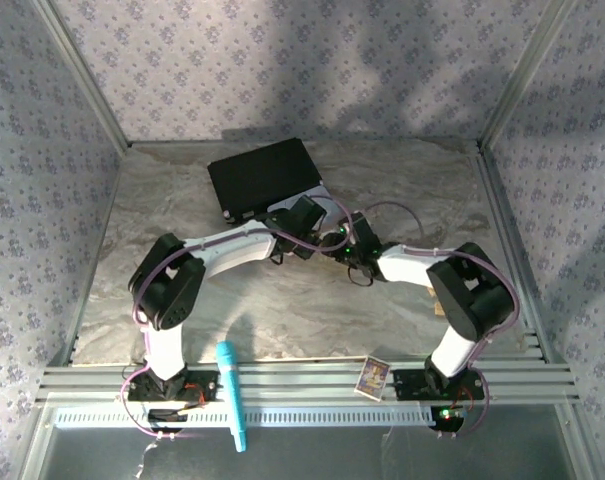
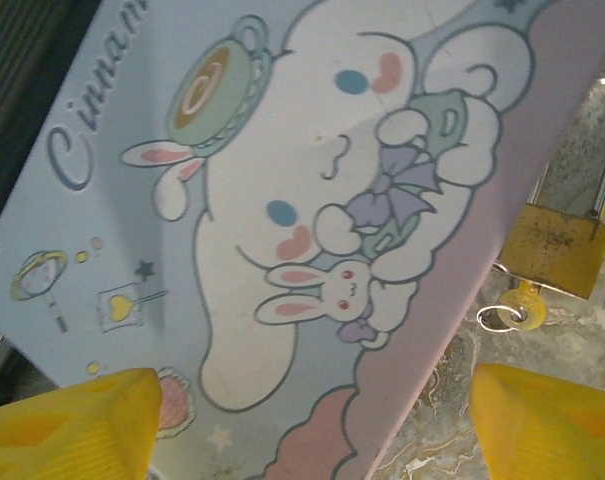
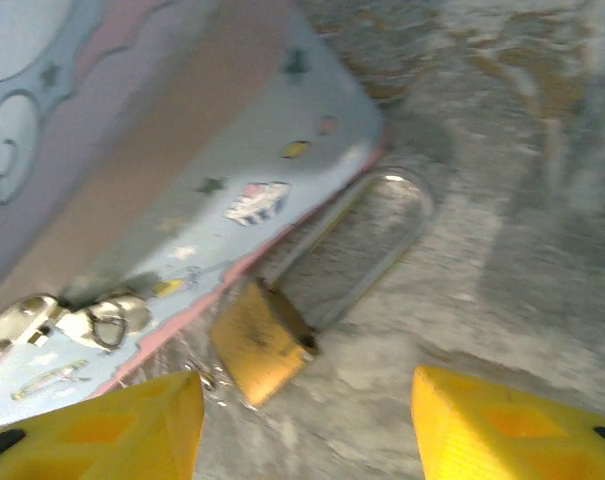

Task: Unlock a padlock with a key

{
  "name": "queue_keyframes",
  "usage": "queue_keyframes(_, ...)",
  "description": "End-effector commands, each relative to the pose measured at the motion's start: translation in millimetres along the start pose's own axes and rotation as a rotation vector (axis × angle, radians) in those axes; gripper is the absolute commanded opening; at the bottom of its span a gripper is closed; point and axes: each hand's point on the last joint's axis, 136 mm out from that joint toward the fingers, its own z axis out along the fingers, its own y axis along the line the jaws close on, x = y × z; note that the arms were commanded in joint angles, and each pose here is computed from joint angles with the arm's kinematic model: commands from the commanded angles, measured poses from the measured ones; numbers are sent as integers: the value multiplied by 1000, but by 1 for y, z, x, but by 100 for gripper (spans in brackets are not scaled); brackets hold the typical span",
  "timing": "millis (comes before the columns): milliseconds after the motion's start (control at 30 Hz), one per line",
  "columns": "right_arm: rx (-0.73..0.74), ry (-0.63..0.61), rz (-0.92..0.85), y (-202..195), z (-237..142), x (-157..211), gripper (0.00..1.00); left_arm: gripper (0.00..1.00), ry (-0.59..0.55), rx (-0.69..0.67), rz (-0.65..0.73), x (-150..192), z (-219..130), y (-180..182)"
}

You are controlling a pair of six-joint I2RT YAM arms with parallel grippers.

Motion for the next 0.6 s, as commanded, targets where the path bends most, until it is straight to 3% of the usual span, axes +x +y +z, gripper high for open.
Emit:
queue_keyframes(0, 113, 40, -47, -9, 13, 9, 60, 83, -101, -29, -128, -26, -38, 22)
queue_keyframes(133, 274, 2, -96, -19, 20, 9, 60, 84, -150, -40, -224, -19, -65, 37)
queue_keyframes(367, 388, 8, -154, -34, 35, 16, 58, 84, -172, 18, -304, 11, -87, 41)
queue_keyframes(567, 497, 37, -234, -59, 12, 29, 35, 84, -137, 2, -323, 36, -84, 45)
